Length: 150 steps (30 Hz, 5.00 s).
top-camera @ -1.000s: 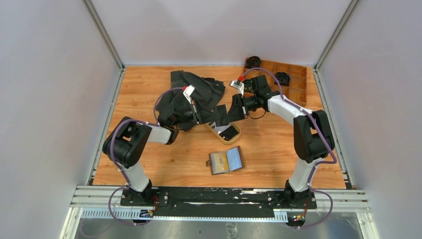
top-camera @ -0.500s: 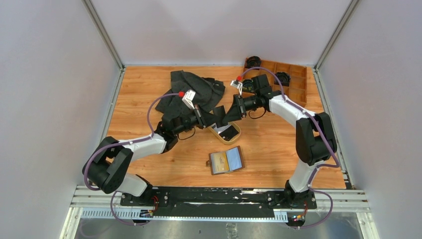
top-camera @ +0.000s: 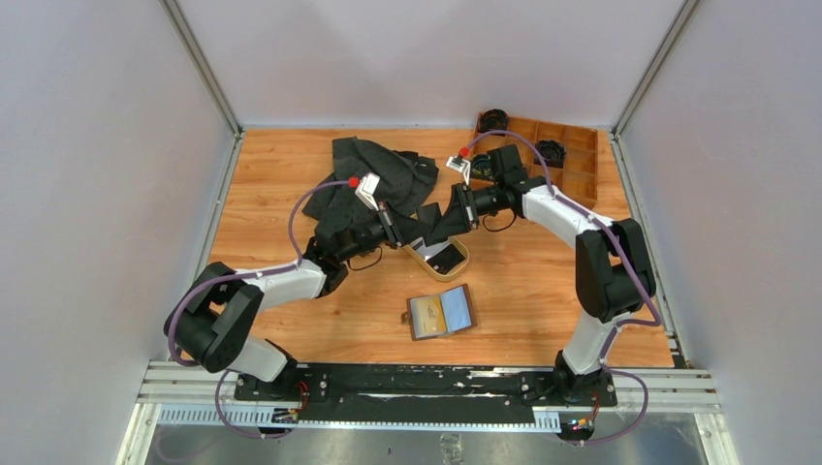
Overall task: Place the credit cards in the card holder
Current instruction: Pick up the credit card from the storage box.
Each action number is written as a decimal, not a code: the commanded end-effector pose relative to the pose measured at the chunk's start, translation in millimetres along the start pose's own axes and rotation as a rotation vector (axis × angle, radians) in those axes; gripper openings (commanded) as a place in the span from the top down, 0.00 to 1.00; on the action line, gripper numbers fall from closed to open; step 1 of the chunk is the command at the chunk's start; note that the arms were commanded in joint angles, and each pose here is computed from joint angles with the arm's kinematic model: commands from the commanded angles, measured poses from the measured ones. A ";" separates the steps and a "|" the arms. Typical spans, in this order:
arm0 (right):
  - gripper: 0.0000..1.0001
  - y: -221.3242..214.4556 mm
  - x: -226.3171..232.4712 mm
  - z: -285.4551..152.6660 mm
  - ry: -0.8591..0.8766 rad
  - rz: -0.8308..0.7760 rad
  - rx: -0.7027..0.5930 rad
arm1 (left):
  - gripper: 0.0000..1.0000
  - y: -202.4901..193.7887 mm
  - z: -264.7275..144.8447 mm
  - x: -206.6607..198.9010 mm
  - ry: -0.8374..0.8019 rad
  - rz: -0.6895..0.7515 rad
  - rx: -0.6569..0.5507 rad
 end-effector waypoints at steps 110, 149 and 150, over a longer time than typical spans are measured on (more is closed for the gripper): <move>0.90 4.9 20.5 26.5 0.034 -0.097 0.064 | 0.98 4.5 -28.9 -6.3 -0.028 0.048 0.107; 0.59 11.4 48.5 -0.1 0.023 -0.174 0.056 | 1.00 6.1 -37.0 -24.5 -0.191 0.102 0.251; 0.61 10.4 48.6 1.7 0.029 -0.169 0.060 | 1.00 5.7 -37.3 -23.5 -0.188 0.100 0.250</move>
Point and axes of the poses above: each gripper's point midway between its finger pads, its own z axis out along the fingers, its own x axis along the line the jaws close on, y = z × x, the point moved 7 cm from there along -z, back along the fingers, and after that the axes turned 15 degrees about -z, right-handed, at the moved point
